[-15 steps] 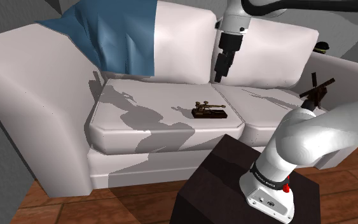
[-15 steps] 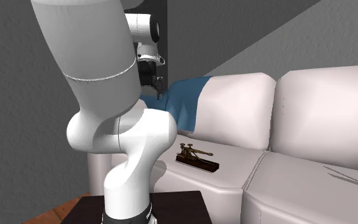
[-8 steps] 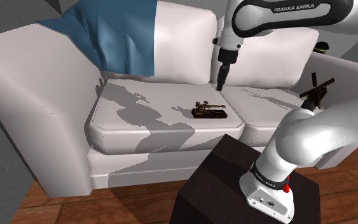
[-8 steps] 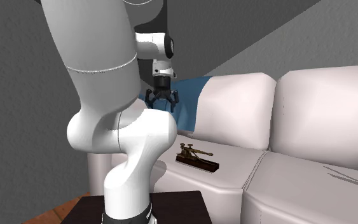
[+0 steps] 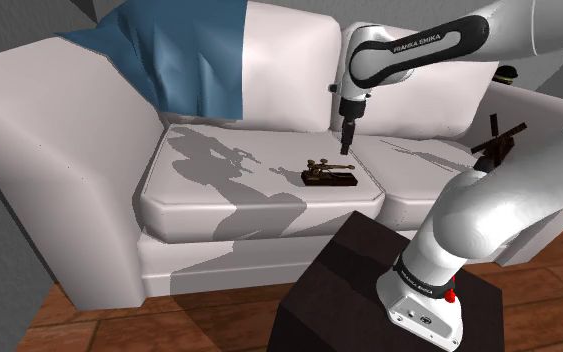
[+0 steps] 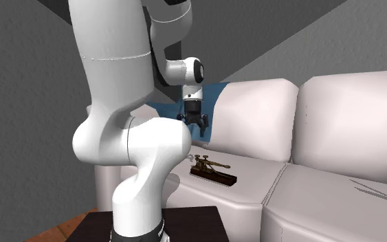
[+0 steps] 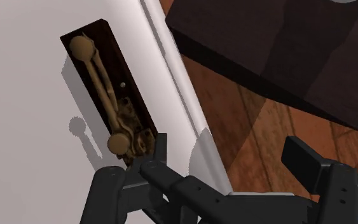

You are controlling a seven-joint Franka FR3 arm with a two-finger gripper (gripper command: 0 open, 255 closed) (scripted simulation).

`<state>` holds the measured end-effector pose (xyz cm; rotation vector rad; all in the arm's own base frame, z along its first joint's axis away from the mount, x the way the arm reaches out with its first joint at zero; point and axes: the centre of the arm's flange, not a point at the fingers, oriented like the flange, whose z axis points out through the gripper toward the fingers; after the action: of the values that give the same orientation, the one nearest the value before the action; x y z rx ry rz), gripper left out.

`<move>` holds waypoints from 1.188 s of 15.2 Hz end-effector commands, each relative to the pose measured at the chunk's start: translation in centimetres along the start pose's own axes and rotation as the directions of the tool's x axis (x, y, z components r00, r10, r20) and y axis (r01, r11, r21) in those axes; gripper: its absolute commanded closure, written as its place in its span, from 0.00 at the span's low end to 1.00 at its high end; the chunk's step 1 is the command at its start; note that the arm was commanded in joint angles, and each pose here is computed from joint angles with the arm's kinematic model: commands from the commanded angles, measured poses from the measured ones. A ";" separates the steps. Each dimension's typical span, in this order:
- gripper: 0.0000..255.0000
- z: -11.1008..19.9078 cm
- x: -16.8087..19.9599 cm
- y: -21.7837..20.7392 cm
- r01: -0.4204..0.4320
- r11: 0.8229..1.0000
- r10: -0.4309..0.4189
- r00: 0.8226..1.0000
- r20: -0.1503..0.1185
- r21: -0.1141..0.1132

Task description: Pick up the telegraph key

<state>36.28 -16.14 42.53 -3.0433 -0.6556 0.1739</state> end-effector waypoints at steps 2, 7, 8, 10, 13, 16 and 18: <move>0.00 2.7 0.4 2.8 0.065 0.998 -0.065 0.998 0.012 -0.001; 0.00 7.1 1.3 7.6 0.167 0.986 -0.167 0.986 0.030 0.000; 0.00 7.9 1.6 8.6 0.187 0.982 -0.187 0.982 0.034 0.001; 0.00 9.7 2.1 10.5 0.227 0.974 -0.227 0.973 0.042 0.002; 0.00 11.6 2.5 11.5 0.247 0.969 -0.247 0.968 0.045 0.003; 0.00 13.2 2.7 11.6 0.247 0.969 -0.247 0.968 0.045 0.003; 0.00 14.2 2.8 11.6 0.247 0.969 -0.247 0.968 0.045 0.003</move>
<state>41.91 -25.50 28.10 -2.9316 -1.0292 0.2363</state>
